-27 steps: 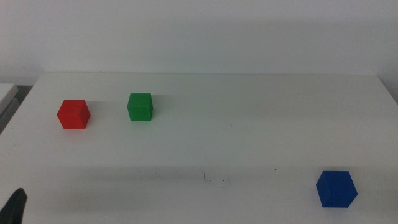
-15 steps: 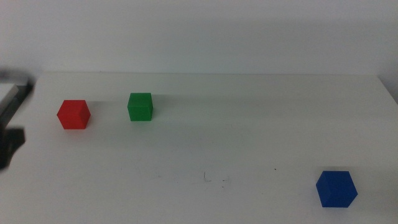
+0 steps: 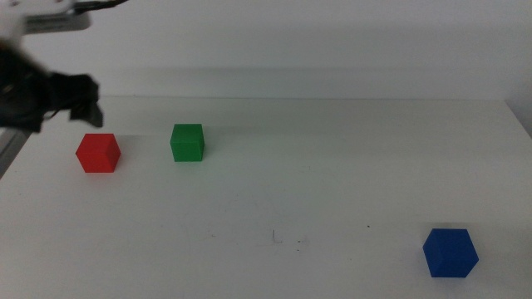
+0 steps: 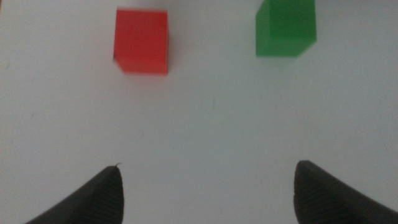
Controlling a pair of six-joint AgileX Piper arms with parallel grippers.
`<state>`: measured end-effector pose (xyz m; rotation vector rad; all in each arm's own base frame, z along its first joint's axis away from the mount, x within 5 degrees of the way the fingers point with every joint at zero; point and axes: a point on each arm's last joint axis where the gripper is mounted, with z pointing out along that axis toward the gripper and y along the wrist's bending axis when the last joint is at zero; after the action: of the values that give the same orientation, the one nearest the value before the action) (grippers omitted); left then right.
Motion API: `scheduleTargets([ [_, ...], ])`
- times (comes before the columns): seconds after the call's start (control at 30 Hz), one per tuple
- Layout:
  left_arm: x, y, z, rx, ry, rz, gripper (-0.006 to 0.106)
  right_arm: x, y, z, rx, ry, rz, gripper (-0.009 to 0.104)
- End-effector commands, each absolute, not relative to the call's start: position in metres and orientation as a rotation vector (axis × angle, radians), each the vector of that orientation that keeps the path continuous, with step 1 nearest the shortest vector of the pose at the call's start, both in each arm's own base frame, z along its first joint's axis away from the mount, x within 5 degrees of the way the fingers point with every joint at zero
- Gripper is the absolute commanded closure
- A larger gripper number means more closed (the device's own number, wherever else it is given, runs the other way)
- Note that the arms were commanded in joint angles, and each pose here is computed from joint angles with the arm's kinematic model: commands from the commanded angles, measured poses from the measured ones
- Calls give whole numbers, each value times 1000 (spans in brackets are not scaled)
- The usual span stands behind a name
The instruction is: Stack red cubes first, then green, then blue cubes in a specific spot.
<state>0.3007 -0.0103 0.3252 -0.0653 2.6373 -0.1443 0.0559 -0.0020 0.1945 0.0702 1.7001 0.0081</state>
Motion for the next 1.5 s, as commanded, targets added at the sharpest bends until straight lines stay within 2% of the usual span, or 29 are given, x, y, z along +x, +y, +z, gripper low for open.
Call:
scheduleTargets([
  [0.0,328,-11,318,-39,2677,-145,7,56,-2,194,51,1689,-4,11],
  [0.23,394,5,283,7,2791,-10,7,56,-2,194,51,1689,-4,11],
  [0.4,420,27,261,10,2818,-68,7,56,-2,194,51,1689,-4,11],
  [0.63,451,34,218,15,2851,-68,7,56,-2,194,51,1689,-4,11],
  [0.97,468,36,166,57,2864,-70,9,56,-2,194,51,1689,-4,11],
  [1.03,470,37,164,55,2855,-75,16,56,-2,194,51,1689,-4,11],
  [1.1,470,37,164,52,2850,-83,29,56,-2,194,51,1689,-4,11],
  [1.23,466,36,172,22,2869,-137,68,56,-2,194,51,1689,-4,11],
  [1.3,458,30,186,31,2887,-171,79,56,-2,194,51,1689,-4,11],
  [1.4,434,2,220,31,2839,-179,92,56,-2,194,51,1689,-4,11],
  [1.43,420,-15,231,-1,2812,-185,95,56,-2,194,51,1689,-4,11],
  [1.47,390,-50,247,-98,2773,-203,98,56,-2,194,51,1689,-4,11],
])
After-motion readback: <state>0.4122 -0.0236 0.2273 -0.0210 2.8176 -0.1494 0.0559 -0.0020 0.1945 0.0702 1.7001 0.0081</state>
